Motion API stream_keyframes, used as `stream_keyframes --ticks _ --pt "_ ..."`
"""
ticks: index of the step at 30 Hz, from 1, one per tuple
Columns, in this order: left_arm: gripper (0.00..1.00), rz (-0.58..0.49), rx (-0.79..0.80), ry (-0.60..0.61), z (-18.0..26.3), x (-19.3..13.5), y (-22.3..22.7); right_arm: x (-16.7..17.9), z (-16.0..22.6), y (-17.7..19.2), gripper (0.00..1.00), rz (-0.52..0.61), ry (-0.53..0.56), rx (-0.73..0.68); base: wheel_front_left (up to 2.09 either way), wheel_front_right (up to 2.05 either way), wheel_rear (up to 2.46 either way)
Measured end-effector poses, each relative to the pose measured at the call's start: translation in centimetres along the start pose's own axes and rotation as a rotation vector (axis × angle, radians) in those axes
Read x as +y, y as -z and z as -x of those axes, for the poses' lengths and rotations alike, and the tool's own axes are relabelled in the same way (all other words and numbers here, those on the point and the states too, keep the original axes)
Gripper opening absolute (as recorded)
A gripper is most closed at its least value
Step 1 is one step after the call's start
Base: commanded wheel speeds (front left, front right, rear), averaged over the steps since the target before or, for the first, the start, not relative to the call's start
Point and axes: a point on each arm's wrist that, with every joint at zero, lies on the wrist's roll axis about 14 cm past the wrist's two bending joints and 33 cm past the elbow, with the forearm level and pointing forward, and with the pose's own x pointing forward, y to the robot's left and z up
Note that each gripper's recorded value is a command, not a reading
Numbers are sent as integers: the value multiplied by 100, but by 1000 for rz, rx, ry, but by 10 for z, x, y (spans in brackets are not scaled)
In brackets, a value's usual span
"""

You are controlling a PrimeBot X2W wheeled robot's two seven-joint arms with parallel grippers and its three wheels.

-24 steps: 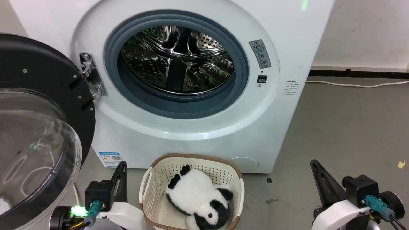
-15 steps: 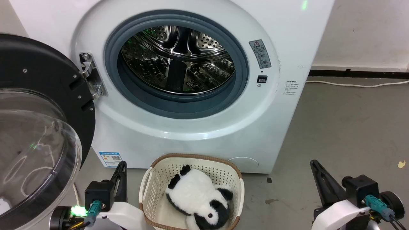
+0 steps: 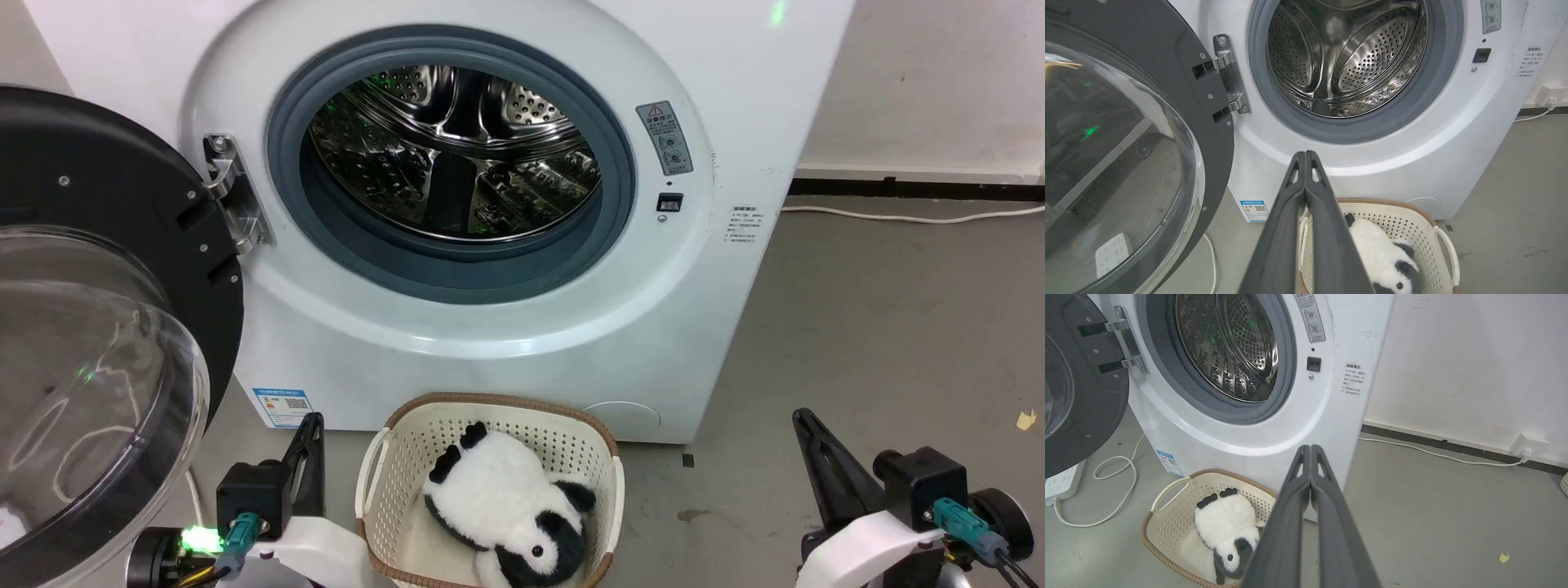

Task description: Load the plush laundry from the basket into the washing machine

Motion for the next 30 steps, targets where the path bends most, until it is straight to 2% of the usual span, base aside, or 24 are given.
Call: stream_keyframes --ticks 7,8,30 --pt "0 0 0 0 0 0 0 0 0 0 0 0 0 0 0 0 0" --pt "100 0 1 0 0 0 0 0 0 0 100 0 0 0 0 0 0" --pt "100 -4 2 42 -8 -12 6 -12 1 3 100 -31 37 -12 0 0 0"
